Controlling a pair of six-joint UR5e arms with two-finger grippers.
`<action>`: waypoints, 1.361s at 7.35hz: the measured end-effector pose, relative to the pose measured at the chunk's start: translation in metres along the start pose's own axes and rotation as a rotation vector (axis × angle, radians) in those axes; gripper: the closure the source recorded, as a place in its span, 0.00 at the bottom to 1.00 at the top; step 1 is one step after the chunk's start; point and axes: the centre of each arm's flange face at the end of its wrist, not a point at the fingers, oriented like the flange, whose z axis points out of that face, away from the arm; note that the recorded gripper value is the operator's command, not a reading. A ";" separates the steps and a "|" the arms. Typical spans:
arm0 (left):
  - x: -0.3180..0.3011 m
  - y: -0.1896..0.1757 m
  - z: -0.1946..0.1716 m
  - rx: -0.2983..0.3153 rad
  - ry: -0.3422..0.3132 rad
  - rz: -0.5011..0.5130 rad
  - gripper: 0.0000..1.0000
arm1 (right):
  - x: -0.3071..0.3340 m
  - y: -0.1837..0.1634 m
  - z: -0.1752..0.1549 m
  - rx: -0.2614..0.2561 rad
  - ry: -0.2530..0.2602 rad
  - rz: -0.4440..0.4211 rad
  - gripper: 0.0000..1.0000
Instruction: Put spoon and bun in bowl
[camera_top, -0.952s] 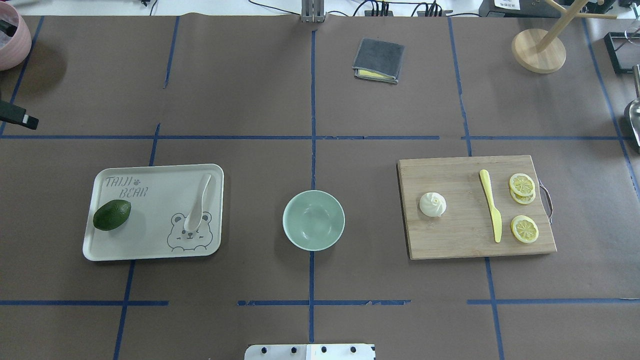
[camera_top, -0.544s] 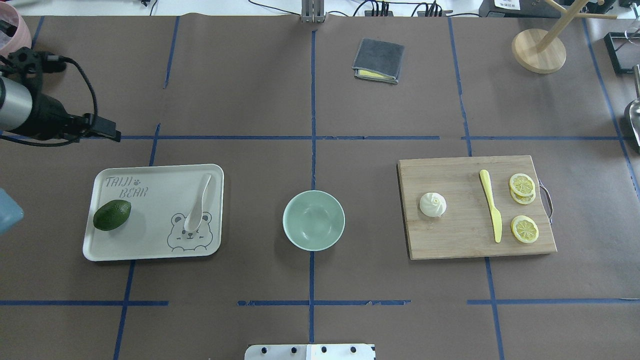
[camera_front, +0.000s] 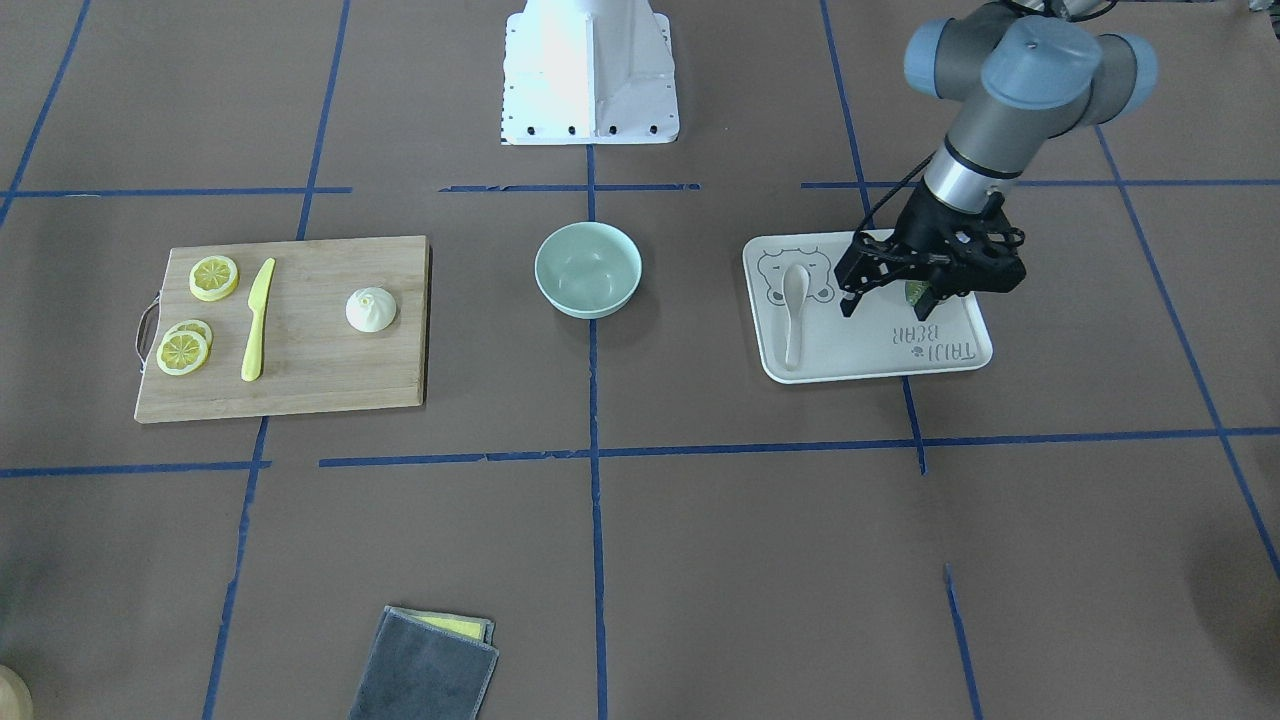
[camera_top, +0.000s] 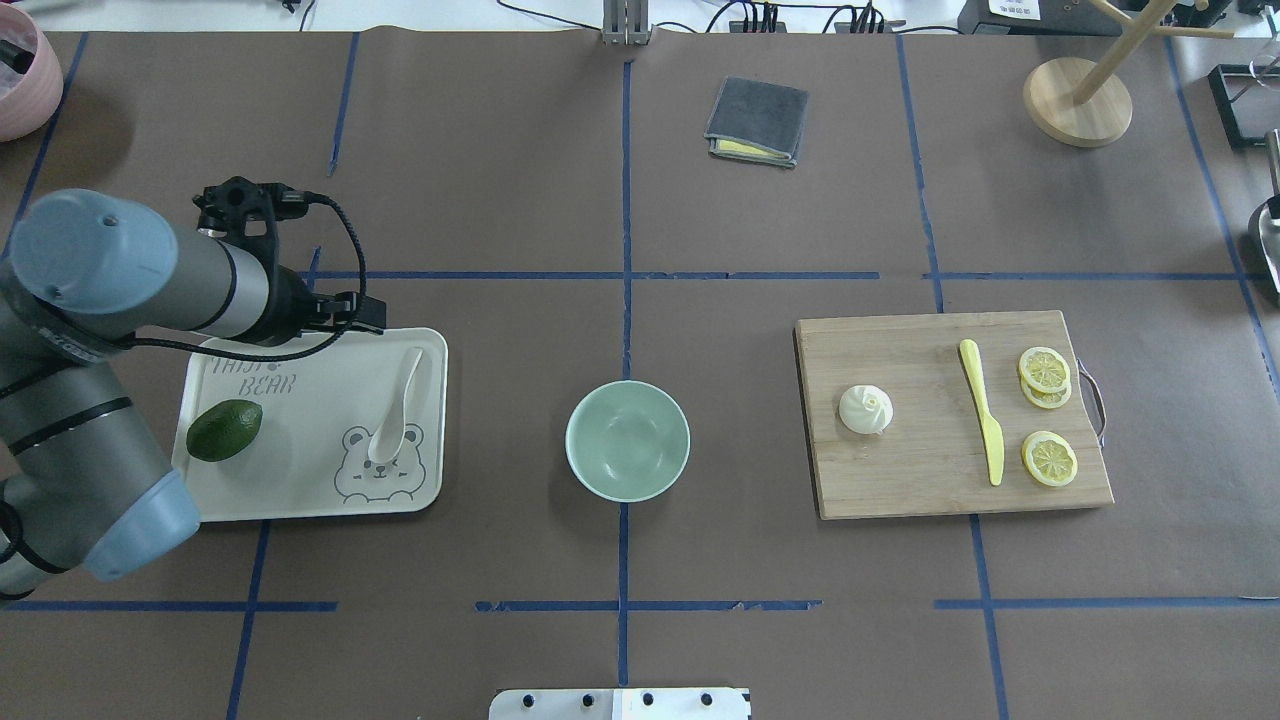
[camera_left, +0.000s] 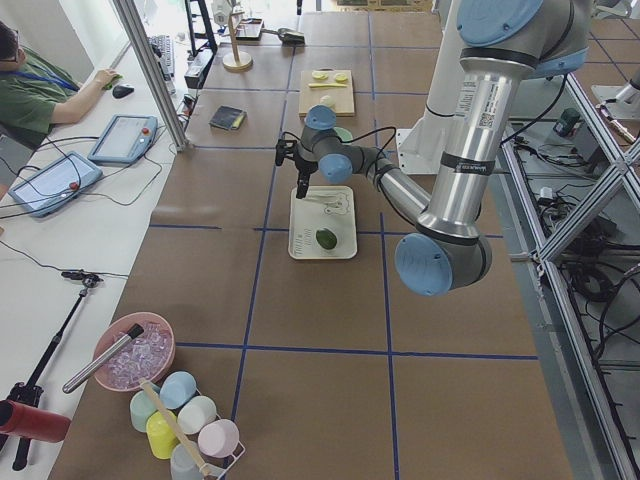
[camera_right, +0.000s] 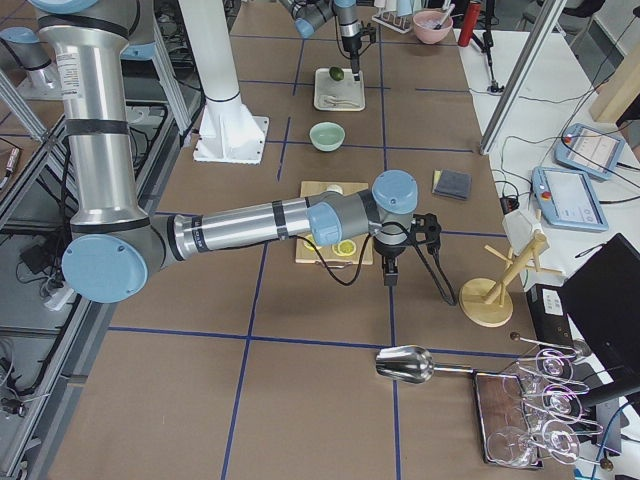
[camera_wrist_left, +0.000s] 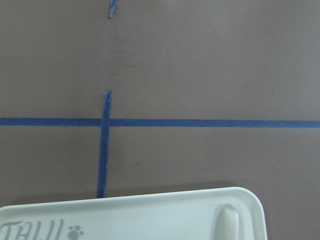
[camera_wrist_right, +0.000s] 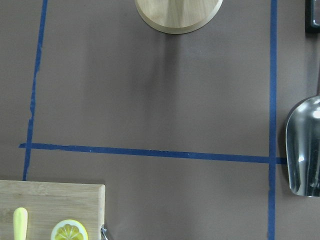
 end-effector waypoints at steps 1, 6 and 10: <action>0.014 0.010 0.017 -0.001 -0.024 -0.002 0.14 | -0.011 0.001 0.002 -0.006 -0.010 0.011 0.00; 0.039 0.051 0.065 -0.054 -0.064 -0.024 0.36 | -0.025 0.003 0.008 -0.019 -0.017 0.005 0.00; 0.037 0.053 0.072 -0.063 -0.075 -0.020 0.65 | -0.030 0.001 0.010 -0.021 -0.018 -0.002 0.00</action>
